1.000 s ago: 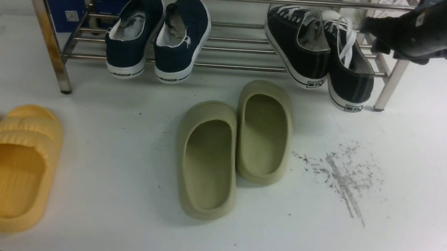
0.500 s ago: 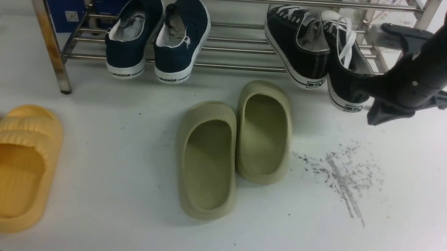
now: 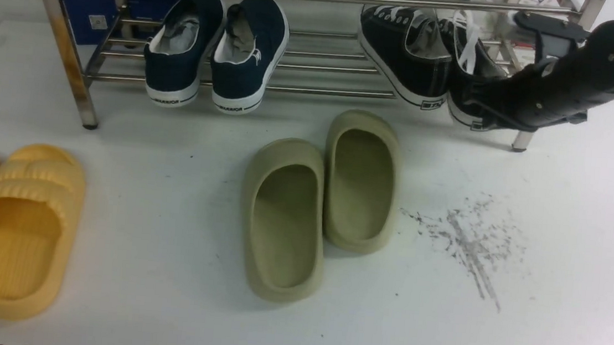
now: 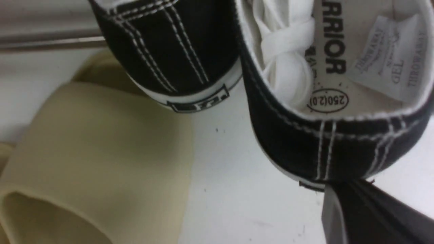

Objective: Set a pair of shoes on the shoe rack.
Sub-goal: Use the right arm to put a shoe into the shoe rack

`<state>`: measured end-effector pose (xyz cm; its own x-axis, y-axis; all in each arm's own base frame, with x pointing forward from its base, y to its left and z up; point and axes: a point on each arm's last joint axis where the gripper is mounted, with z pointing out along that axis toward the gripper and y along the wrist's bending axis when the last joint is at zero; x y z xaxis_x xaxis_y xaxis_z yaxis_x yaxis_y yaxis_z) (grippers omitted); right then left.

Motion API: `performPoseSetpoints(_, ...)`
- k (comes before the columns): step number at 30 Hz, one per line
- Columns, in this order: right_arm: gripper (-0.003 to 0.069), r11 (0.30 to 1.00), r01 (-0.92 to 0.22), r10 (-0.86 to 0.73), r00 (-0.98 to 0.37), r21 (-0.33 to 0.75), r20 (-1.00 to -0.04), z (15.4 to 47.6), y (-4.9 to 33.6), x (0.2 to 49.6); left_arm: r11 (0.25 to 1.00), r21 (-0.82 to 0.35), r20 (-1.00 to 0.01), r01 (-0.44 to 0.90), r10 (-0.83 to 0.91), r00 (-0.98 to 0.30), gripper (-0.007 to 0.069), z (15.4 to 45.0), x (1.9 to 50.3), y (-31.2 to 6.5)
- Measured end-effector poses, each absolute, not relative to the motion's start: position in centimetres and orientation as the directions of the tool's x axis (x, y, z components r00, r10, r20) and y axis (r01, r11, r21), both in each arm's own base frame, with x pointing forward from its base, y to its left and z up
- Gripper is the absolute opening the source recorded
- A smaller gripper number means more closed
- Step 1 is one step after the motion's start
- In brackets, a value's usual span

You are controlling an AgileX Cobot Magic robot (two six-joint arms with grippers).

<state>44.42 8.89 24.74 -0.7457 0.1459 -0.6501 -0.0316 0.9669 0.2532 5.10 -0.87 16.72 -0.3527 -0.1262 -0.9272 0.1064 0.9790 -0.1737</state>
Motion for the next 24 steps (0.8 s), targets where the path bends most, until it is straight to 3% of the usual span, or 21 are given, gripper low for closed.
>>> performPoseSetpoints(8, -0.0001, 0.965, -0.037, 0.163, -0.694, 0.261, -0.701, 25.2, 8.9, 44.9, 0.979, -0.174, -0.927, 0.106, -0.126, -0.353, 0.0239, 16.7, 5.1, -0.9)
performPoseSetpoints(18, 0.0005, 0.966, -0.032, 0.148, -0.746, 0.257, -0.649, 25.1, 8.9, 44.3, 0.979, -0.174, -0.927, 0.106, -0.126, -0.353, 0.0239, 16.7, 5.1, -0.9)
performPoseSetpoints(24, 0.0006, 0.963, -0.050, 0.142, -0.741, 0.265, -0.656, 29.0, 8.7, 42.2, 0.979, -0.174, -0.927, 0.106, -0.126, -0.353, 0.0239, 16.7, 5.1, -0.9)
